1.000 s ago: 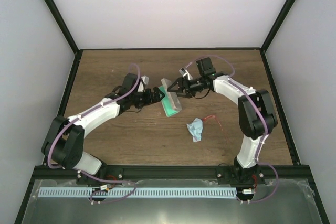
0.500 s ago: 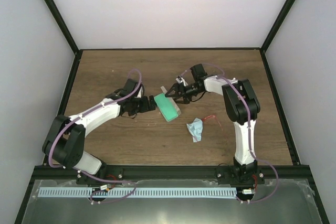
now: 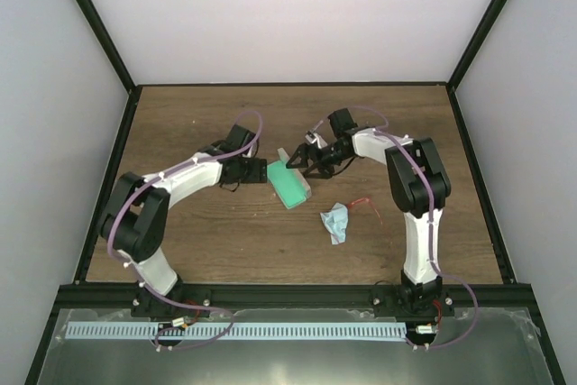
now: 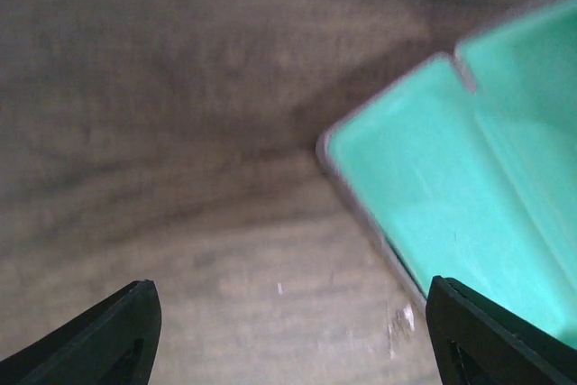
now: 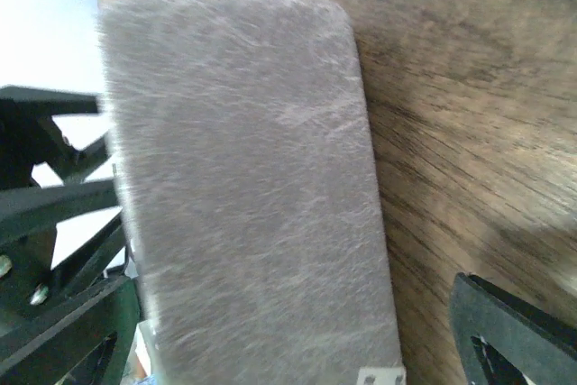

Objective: Organize the sunglasses
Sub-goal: Place the sunglasses case at the center of the board, then adjust the sunglasses case at the center of the board.

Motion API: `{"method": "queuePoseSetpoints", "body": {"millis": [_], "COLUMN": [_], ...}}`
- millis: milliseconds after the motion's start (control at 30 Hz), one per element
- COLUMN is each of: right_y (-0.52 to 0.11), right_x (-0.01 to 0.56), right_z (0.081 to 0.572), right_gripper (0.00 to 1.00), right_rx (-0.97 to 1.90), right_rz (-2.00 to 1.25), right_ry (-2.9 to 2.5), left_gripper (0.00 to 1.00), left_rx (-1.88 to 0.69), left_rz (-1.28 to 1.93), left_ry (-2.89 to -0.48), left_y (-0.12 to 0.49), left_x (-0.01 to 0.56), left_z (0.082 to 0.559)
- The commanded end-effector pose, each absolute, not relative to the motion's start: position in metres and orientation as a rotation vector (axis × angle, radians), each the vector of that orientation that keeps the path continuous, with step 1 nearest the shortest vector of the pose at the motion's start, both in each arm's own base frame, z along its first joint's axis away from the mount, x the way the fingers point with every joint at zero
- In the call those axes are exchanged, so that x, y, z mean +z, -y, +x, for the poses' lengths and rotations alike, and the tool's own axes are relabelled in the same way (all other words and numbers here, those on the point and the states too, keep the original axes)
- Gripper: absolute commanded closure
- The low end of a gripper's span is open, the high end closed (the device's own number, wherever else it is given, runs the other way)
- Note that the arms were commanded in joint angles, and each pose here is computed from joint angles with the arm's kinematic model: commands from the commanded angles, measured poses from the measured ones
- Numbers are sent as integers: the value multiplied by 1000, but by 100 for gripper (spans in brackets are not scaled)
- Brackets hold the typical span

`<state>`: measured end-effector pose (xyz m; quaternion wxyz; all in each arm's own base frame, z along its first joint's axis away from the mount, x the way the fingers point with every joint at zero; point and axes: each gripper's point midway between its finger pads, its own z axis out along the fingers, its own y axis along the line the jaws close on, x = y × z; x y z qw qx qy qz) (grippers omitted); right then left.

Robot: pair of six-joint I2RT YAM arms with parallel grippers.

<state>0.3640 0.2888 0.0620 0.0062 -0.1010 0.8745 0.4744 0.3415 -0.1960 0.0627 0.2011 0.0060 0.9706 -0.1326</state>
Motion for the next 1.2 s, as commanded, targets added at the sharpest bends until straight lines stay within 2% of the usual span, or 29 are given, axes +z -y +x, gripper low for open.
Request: {"method": "queuePoseSetpoints", "body": {"millis": [0,67,100,300,433,533,667,900,1000,1167], "right_y": [-281,-277,-275,-265,-257,-251,-245,-241,-242,-244], "right_x": [105,113,117,140,152,156,157,154,153,149], "right_z": [378,381,381,382,383,384,383,383,384,384], "right_gripper": [4,4,4,4,4,4,4,4,4,4], "right_rx": [1327,1271,1254,1255,1280,1274,1255,1242,1257,1281], "right_rz": [-349,-338,-336,-320,-310,-301,-286,-267,-254,-237], "right_ry": [-2651,-2642,-2636,-2588,-2568,-2558,-2561,-2571,-2568,-2575], "left_gripper": [22,30,32,27,31,42,63,90,95,96], "left_rx": [-167,-113,-99,-123,-114,-142,-146,-81,-18,-16], "left_rz": [201,265,302,578,659,650,641,505,354,128], "left_ry": [-2626,-2610,-2607,-2624,-2641,-2658,-2675,-2734,-2766,-2775], "left_y": [190,191,194,216,221,223,224,202,184,170], "left_x": [70,67,65,38,23,17,13,11,8,9], "left_z": [379,391,396,408,416,422,422,401,389,373]}}
